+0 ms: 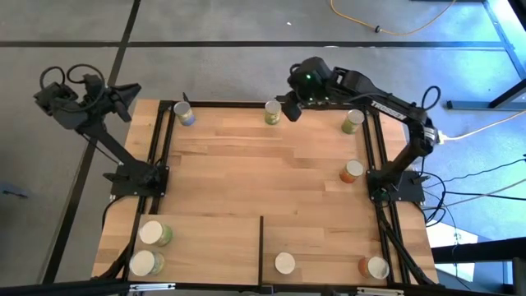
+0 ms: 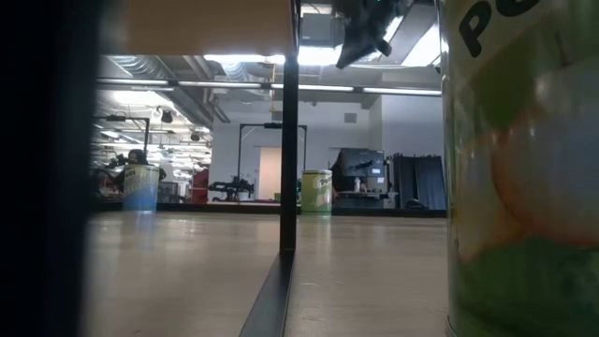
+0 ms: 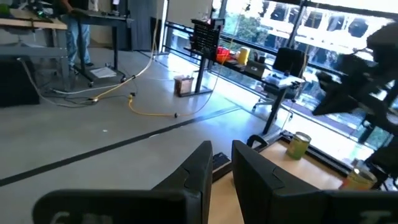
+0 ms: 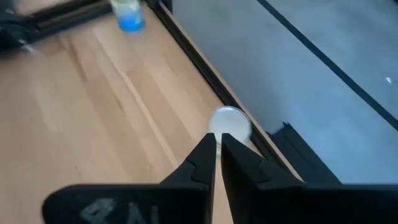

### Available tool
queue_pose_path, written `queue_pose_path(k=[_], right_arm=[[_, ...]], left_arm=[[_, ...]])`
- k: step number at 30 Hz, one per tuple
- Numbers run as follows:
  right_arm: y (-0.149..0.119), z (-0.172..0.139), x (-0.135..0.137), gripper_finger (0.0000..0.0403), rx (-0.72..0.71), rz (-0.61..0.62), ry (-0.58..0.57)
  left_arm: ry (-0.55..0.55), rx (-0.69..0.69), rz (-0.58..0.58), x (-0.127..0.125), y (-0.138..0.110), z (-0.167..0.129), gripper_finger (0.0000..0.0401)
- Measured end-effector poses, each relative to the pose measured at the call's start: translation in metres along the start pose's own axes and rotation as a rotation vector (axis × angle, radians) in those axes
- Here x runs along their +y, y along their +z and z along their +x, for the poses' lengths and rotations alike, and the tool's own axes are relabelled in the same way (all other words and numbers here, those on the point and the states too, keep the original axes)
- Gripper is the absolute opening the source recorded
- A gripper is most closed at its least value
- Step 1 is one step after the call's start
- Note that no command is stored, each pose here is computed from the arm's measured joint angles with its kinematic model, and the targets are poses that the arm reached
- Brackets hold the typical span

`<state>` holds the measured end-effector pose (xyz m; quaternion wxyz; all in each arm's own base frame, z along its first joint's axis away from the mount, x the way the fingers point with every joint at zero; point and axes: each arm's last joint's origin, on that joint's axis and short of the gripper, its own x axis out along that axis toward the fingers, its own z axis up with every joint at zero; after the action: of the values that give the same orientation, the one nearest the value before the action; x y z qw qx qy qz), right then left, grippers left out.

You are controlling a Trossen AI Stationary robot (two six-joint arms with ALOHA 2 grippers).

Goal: Pick and place cans onto a shelf
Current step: Put the canned peaches on the shelf

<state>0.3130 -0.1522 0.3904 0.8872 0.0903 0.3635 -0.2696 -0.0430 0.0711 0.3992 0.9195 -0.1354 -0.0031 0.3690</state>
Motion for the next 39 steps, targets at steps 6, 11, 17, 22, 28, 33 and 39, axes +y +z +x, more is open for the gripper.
queue_pose_path(k=[6,11,17,22,28,33,39], right_arm=[[0.003,0.004,-0.009,0.0029,-0.015,-0.001,0.043],[0.003,0.004,-0.011,0.0029,-0.015,-0.027,0.042],[0.003,0.004,-0.011,0.0029,-0.015,-0.043,0.043],[0.003,0.004,-0.011,0.0029,-0.015,-0.043,0.042],[0.003,0.004,-0.011,0.0029,-0.014,-0.041,0.043],[0.002,0.003,-0.005,0.0029,-0.011,-0.053,0.074],[0.001,0.003,0.002,0.0029,-0.009,-0.068,0.090]], left_arm=[[-0.079,-0.010,0.010,-0.003,0.014,0.004,0.0053],[-0.076,-0.058,0.053,0.004,0.029,0.009,0.0053],[-0.194,-0.025,0.037,-0.009,0.026,0.018,0.0053],[-0.218,-0.006,0.111,-0.028,0.011,0.016,0.0053],[-0.139,0.013,0.173,-0.023,0.002,0.010,0.0053],[0.012,0.031,0.224,-0.004,0.003,-0.004,0.0053],[0.126,0.041,0.091,0.011,0.014,-0.031,0.0053]])
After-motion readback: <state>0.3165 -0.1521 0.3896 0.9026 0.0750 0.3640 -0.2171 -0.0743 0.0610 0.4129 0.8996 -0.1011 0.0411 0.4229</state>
